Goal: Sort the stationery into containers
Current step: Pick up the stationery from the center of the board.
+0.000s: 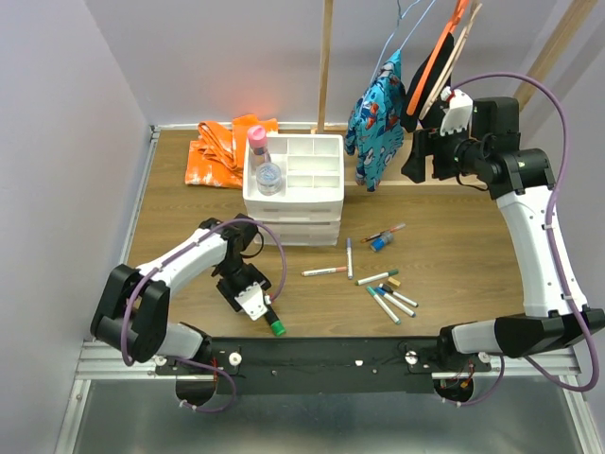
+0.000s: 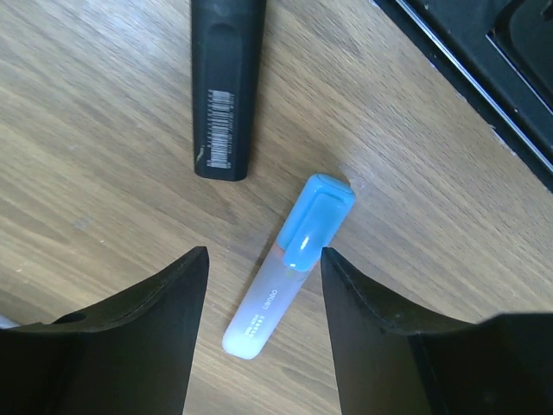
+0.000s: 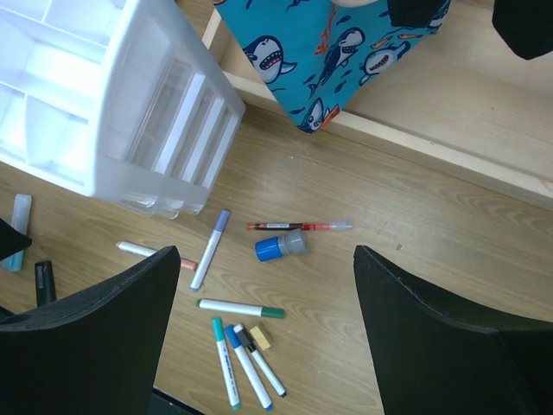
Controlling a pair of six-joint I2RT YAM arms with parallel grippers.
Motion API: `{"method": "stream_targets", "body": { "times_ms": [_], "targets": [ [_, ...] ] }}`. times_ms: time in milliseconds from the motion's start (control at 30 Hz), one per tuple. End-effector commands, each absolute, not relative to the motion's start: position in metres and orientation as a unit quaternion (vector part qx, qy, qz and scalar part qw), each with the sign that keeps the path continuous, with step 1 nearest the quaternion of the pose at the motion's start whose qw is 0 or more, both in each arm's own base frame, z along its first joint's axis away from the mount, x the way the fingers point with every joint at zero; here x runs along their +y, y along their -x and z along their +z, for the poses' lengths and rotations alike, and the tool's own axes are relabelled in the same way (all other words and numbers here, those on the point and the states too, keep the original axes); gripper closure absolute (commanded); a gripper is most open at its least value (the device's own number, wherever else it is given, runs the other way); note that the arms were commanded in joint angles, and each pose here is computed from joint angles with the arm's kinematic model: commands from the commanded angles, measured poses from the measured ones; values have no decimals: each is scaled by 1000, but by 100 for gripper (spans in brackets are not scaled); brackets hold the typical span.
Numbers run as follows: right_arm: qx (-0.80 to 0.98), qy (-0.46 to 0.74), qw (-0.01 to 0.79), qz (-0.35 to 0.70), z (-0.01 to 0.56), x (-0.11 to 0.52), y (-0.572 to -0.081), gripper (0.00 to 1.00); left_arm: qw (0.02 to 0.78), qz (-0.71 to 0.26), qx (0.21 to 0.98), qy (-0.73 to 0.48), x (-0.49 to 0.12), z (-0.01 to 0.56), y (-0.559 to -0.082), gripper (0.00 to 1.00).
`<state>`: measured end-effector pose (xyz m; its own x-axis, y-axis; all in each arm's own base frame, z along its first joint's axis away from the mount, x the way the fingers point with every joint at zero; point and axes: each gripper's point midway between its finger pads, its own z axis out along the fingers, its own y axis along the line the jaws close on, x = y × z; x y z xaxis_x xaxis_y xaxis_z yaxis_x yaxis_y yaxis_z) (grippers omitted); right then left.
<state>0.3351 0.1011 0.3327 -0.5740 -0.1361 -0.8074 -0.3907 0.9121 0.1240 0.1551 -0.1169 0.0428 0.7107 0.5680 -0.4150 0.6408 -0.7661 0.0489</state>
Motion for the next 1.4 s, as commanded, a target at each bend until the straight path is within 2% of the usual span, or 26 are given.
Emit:
{"method": "stream_targets", "body": {
  "times_ms": [0, 300, 433, 767, 867, 1067, 1333, 1367],
  "targets": [
    [868, 144, 451, 149, 340, 98, -334, 11, 74, -173, 273, -943, -114, 35, -167, 39],
    [870, 133, 452, 146, 340, 90, -337, 11, 39, -171, 260, -949, -102, 18, -166, 42],
    [870, 129, 453, 145, 341, 89, -338, 11, 36, -163, 257, -952, -99, 9, -166, 46],
    [874, 124, 448, 141, 335, 84, -343, 11, 80, -196, 268, -940, -113, 12, -152, 72],
    [876, 123, 445, 138, 333, 83, -344, 11, 111, -217, 275, -930, -126, 39, -149, 76],
    [878, 126, 442, 138, 329, 83, -348, 11, 193, -216, 276, -916, -152, 123, -154, 78],
    [880, 128, 438, 129, 325, 81, -353, 11, 366, -240, 295, -849, -212, 251, -174, 78],
    [880, 129, 438, 129, 325, 81, -354, 11, 378, -260, 331, -824, -218, 262, -177, 78]
  ]
}}
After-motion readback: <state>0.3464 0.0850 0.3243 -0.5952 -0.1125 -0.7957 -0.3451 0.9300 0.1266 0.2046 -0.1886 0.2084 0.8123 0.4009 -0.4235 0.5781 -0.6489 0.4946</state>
